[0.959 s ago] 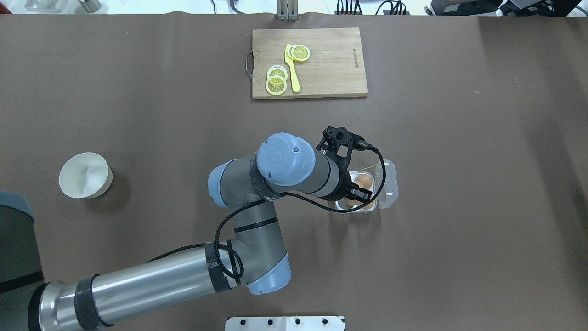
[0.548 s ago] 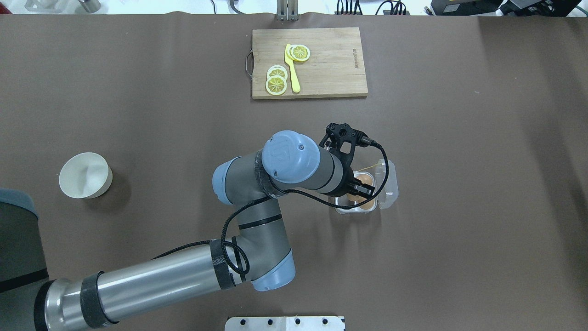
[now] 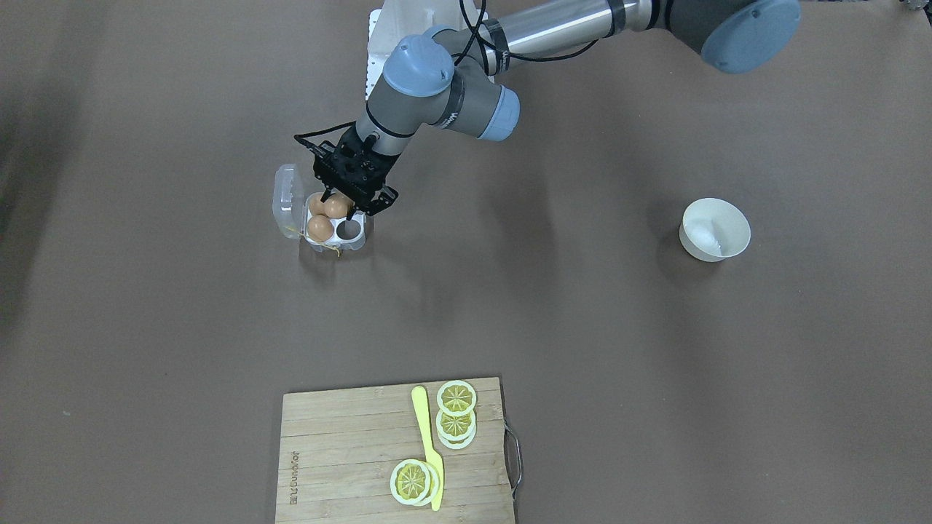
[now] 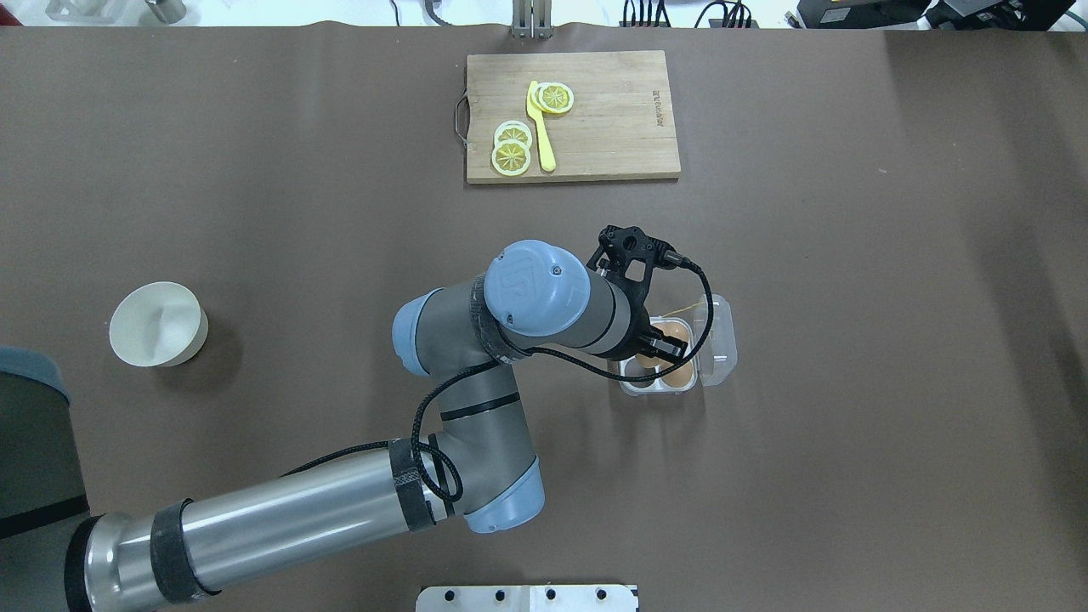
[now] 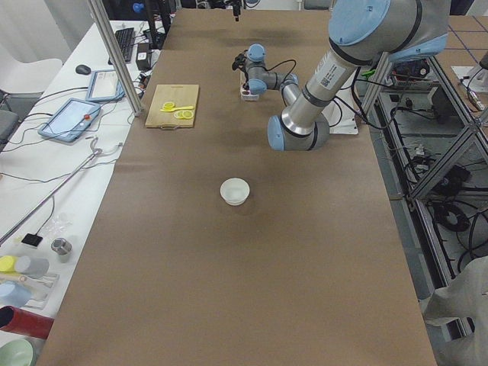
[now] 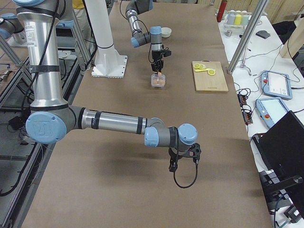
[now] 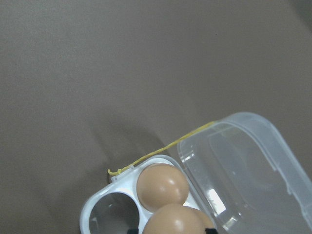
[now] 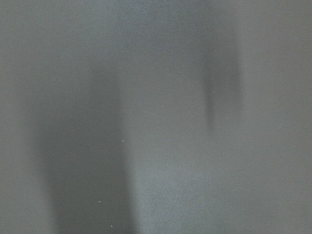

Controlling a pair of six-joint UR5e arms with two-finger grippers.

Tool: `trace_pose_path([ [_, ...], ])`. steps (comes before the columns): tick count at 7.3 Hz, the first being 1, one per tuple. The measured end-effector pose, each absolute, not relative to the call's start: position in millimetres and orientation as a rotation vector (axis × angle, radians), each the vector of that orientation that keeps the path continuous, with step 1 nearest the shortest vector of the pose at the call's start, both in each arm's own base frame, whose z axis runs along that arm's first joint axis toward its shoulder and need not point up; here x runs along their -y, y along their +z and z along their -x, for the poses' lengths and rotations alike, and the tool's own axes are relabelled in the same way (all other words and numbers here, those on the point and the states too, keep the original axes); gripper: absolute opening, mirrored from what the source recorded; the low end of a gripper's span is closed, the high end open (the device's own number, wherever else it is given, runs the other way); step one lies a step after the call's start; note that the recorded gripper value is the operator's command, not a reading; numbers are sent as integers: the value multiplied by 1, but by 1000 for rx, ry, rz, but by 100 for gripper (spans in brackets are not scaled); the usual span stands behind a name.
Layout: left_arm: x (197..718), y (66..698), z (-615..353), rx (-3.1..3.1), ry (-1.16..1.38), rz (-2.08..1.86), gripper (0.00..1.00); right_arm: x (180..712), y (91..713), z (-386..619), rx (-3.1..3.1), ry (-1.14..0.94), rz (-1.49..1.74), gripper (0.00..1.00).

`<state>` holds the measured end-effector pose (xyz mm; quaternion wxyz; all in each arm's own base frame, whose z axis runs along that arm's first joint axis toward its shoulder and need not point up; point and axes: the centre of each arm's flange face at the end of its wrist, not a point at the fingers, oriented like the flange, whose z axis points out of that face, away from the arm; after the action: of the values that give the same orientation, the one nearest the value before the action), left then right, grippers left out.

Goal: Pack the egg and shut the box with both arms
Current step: 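Lower the egg into the empty cup and open the left gripper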

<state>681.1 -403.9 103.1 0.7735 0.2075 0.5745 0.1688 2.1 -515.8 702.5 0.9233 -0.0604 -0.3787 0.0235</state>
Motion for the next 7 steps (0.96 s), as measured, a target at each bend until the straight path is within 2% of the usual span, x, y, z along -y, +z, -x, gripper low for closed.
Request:
trace_pose_path([
  [1,406,107,-683,-1241,363,-454,41,516,702,-1,777,47,125,100],
  [2,406,109,-684,-1240,363,-456,48,516,702,0,777,46,126,100],
  [3,407,108,-683,-1242,362,-457,66,517,702,1,777,46,126,100],
  [5,408,106,-679,-1250,362,-462,88,517,702,1,777,46,127,100],
  [7,409,105,-675,-1258,363,-469,96,517,702,1,777,46,127,100],
])
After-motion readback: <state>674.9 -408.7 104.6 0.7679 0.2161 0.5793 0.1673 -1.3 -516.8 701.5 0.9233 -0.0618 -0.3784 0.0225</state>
